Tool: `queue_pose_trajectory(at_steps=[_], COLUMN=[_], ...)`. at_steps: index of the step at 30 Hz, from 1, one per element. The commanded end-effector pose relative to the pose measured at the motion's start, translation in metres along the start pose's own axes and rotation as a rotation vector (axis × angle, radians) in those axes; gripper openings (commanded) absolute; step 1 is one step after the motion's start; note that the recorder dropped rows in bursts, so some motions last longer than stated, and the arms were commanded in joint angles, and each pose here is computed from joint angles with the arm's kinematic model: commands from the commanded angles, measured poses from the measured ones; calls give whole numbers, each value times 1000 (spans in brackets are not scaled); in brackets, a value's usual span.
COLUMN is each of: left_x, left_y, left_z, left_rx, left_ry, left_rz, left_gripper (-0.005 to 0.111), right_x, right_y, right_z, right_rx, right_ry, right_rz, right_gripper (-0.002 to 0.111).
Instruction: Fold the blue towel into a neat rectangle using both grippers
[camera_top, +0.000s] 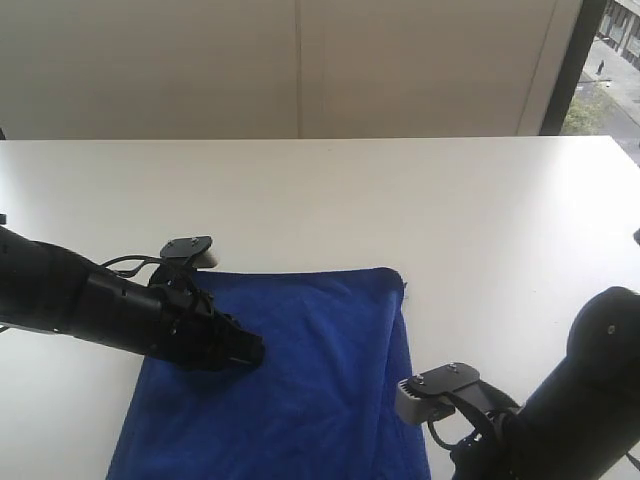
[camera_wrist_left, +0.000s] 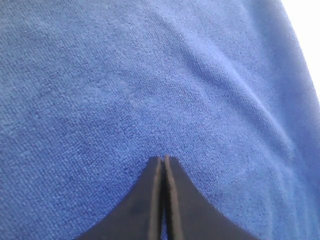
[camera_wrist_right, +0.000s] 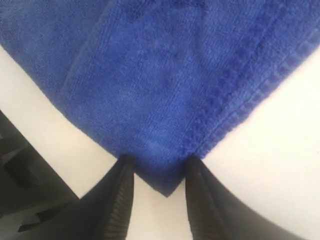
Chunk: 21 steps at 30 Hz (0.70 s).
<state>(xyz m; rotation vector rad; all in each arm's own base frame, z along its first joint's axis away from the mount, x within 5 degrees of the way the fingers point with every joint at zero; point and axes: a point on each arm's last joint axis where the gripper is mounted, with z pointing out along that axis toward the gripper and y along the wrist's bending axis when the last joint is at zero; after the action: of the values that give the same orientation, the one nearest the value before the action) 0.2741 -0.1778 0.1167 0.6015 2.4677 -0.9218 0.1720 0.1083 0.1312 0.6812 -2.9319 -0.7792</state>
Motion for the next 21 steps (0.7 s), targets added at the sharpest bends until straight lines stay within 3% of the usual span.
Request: queue_pose_trajectory(at_steps=[1, 13, 15, 18, 21], left_x=[2, 2, 2, 2, 2], left_y=[0, 0, 0, 1, 3], left_z=[2, 2, 2, 2, 2], left_rx=[2, 2, 0, -10, -30], left_ry=[9, 9, 9, 9, 9], left_rz=[9, 9, 9, 9, 4], left_gripper=[9, 9, 9, 9, 9], right_x=[-2, -7, -6, -4, 0], right_y=[1, 6, 6, 7, 8], right_z=[0, -1, -1, -1, 0], right_rx=[-18, -71, -72, -84, -94], right_ry=[-34, -85, -84, -61, -33], right_rz=[16, 6, 6, -7, -12], right_gripper=[34, 32, 25, 4, 0])
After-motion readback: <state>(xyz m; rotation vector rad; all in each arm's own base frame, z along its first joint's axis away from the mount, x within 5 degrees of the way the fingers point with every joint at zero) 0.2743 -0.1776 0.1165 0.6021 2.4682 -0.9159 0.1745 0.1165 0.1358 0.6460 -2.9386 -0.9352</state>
